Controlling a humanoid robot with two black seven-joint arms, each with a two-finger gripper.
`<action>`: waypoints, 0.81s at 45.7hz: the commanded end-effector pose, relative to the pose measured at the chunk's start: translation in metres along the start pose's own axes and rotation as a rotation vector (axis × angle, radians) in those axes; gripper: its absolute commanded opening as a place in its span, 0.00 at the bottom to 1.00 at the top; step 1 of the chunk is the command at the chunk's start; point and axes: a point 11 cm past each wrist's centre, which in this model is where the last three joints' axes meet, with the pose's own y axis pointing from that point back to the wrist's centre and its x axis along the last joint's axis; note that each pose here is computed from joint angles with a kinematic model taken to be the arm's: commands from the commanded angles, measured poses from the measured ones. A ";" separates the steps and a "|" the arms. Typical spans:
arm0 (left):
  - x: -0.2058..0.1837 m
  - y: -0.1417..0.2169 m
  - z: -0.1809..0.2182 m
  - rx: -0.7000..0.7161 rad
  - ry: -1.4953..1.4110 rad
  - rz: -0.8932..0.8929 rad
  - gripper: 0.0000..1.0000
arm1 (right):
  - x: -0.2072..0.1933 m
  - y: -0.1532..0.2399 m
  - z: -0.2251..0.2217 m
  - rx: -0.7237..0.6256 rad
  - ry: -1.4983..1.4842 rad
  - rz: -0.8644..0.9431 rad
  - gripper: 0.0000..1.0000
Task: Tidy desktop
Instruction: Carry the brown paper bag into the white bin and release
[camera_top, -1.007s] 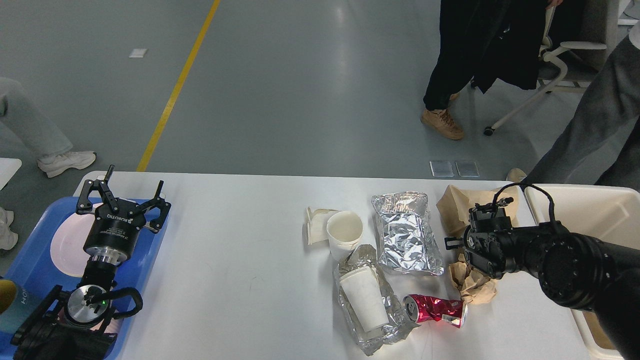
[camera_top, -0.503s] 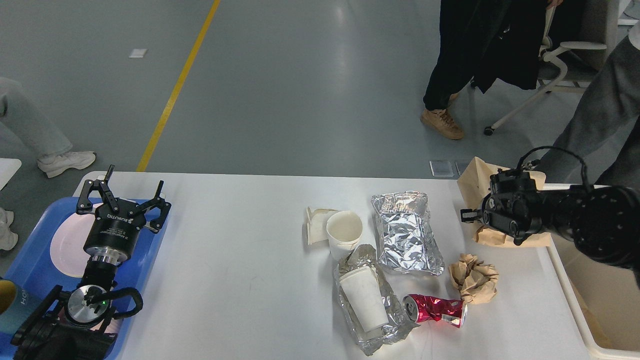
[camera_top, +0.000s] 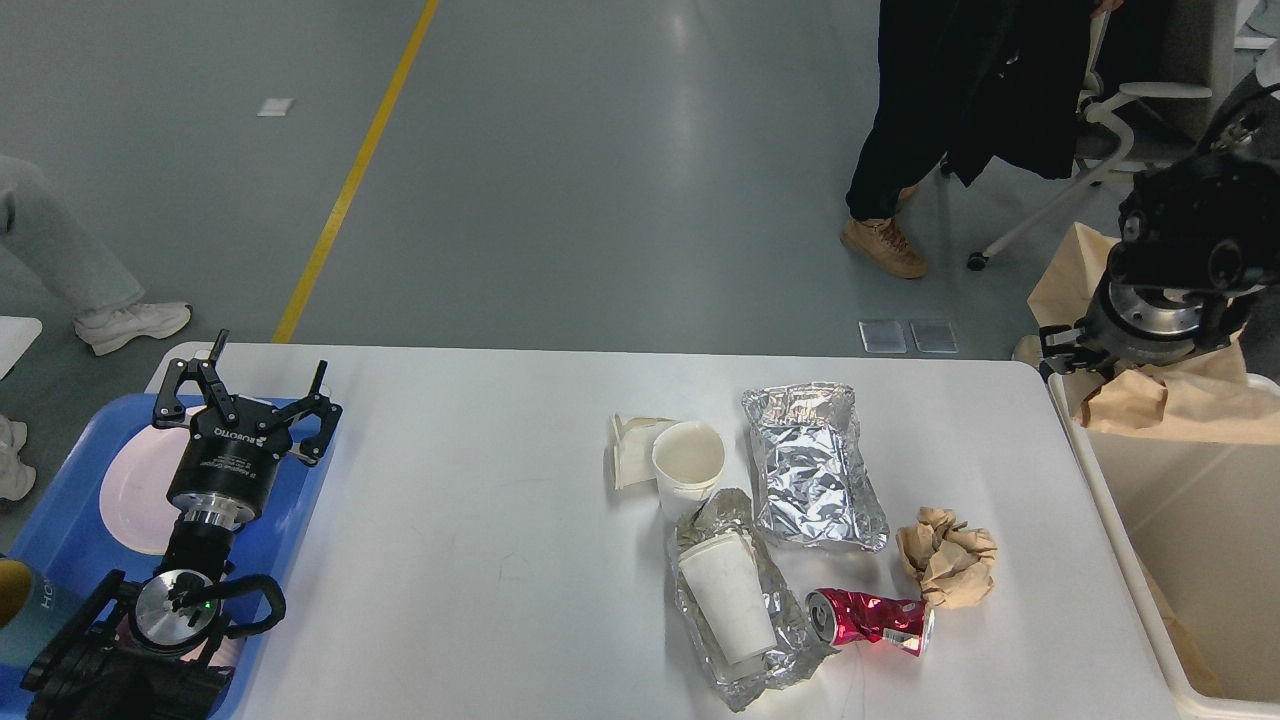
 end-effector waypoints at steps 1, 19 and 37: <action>0.000 0.000 0.000 0.000 0.000 0.000 0.96 | -0.012 0.051 0.011 0.009 -0.018 -0.045 0.00; 0.001 0.000 0.000 0.000 0.000 0.003 0.96 | -0.053 0.096 0.030 0.253 -0.147 -0.176 0.00; 0.001 0.001 0.000 0.000 0.000 0.003 0.96 | -0.067 0.039 0.092 0.250 -0.362 -0.103 0.00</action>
